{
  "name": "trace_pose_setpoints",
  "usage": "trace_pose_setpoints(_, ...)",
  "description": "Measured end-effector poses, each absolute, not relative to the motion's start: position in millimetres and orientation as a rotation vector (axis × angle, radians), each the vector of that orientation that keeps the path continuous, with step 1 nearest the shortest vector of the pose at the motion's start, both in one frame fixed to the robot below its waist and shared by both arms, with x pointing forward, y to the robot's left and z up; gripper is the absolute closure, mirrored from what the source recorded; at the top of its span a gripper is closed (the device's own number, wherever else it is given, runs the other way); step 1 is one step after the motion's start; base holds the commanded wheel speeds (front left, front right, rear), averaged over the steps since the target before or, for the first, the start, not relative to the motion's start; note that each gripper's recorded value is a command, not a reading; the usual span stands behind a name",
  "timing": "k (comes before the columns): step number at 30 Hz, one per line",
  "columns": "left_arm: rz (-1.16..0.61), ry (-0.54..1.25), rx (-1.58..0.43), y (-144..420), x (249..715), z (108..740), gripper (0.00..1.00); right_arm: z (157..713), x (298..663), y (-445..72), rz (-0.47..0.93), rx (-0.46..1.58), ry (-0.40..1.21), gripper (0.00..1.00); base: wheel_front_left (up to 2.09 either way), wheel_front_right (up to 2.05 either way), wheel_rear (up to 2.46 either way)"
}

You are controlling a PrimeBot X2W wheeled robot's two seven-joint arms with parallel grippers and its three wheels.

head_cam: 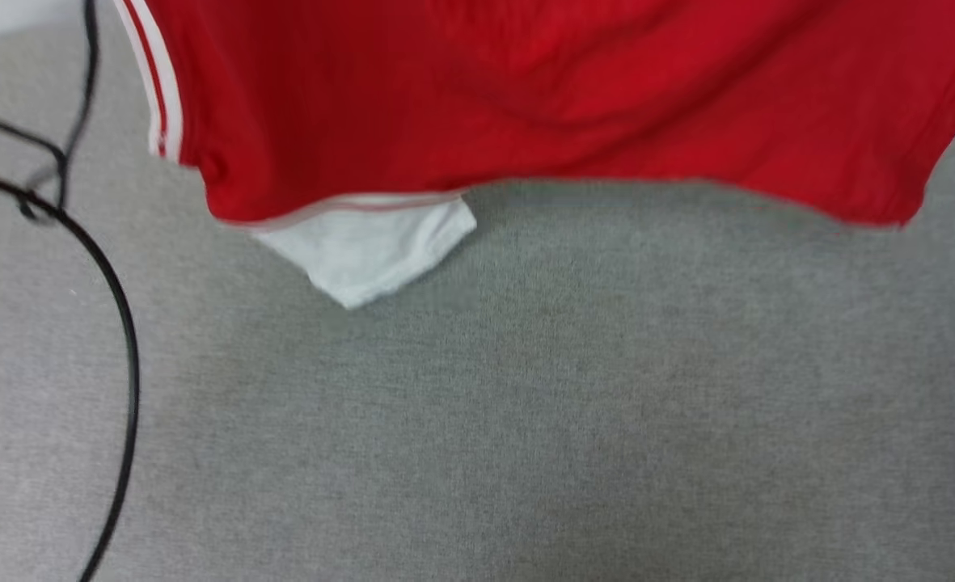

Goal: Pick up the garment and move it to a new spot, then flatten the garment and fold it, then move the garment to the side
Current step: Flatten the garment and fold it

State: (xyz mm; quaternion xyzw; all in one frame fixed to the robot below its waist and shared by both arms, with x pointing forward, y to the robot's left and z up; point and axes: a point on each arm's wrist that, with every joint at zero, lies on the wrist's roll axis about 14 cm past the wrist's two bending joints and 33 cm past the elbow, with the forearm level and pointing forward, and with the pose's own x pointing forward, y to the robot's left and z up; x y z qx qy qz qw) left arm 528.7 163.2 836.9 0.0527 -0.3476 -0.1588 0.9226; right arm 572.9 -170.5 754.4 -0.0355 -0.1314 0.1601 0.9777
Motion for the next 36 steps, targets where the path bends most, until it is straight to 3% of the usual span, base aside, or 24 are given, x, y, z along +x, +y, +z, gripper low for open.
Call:
trace_pose_setpoints(11, -0.320, -0.695, 0.154, 156.6, 627.2, 834.3, 1.00, 765.2, 665.9, -163.4, 0.273, -0.097, -0.320, 1.00, 0.00, 0.00, 0.00)
trace_pose_setpoints(21, -0.306, -0.697, 0.197, 157.3, 669.1, 829.8, 1.00, 762.0, 716.2, -151.4, 0.263, -0.133, -0.344, 1.00, 0.00, 0.00, 0.00)
trace_pose_setpoints(29, -0.298, -0.572, 0.165, 172.4, 701.2, 761.3, 1.00, 691.2, 745.5, -137.2, 0.306, -0.145, -0.225, 1.00, 0.00, 0.00, 0.00)
trace_pose_setpoints(36, -0.279, -0.463, 0.104, 191.9, 707.6, 695.1, 1.00, 617.3, 746.8, -129.6, 0.351, -0.140, -0.093, 1.00, 0.00, 0.00, 0.00)
